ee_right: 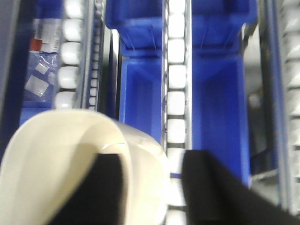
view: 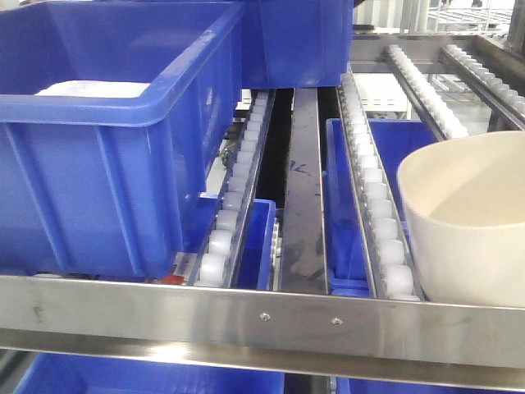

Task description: Move white bin to right shelf second layer

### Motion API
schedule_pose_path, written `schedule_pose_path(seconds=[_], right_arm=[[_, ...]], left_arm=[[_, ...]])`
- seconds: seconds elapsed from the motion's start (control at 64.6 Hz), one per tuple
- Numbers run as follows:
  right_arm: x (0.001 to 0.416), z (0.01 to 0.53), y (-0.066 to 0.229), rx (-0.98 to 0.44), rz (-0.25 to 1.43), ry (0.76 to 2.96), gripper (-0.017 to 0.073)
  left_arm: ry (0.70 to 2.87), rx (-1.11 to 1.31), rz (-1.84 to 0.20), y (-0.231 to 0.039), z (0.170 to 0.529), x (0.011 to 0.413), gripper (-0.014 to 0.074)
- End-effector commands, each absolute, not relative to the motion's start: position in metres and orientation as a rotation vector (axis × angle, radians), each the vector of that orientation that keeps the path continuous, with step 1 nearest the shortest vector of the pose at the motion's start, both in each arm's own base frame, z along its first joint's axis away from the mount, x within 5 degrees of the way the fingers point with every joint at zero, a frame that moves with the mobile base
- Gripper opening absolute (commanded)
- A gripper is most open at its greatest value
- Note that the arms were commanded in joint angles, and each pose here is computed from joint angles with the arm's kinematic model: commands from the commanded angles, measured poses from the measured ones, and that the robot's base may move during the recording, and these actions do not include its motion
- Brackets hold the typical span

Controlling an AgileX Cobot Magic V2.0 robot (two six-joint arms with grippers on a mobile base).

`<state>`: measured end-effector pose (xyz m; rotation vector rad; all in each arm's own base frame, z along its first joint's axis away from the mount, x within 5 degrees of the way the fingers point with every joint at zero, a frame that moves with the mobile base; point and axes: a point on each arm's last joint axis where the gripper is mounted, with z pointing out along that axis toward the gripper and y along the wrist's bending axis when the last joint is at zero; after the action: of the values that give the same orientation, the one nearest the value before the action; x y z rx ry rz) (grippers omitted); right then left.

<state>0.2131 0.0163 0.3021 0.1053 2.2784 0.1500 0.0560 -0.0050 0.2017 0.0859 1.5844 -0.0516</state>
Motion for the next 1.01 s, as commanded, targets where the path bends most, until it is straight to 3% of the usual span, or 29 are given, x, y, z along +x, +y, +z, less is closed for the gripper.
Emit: schedule_pose_path(seconds=[0.0, 0.062, 0.372, 0.604, 0.774, 0.991], right_arm=[[0.202, 0.324, 0.015, 0.038, 0.126, 2.153, 0.0143], [0.194, 0.325, 0.015, 0.021, 0.118, 2.132, 0.0036], [0.134, 0.327, 0.011, -0.135, 0.022, 1.925, 0.0051], [0.093, 0.323, 0.009, -0.134, 0.048, 1.963, 0.0051], [0.087, 0.325, 0.009, -0.134, 0.048, 1.945, 0.0051], [0.093, 0.346, 0.008, -0.107, 0.040, 1.700, 0.0051]], left_arm=[[1.513, 0.074, -0.065, -0.005, 0.200, 0.056, 0.0085], [1.513, 0.074, -0.065, -0.005, 0.200, 0.056, 0.0085], [1.513, 0.074, -0.065, -0.005, 0.200, 0.056, 0.0085], [1.513, 0.074, -0.065, -0.005, 0.200, 0.056, 0.0085], [1.513, 0.074, -0.065, -0.005, 0.200, 0.056, 0.0085], [1.513, 0.074, -0.065, -0.005, 0.200, 0.056, 0.0085]])
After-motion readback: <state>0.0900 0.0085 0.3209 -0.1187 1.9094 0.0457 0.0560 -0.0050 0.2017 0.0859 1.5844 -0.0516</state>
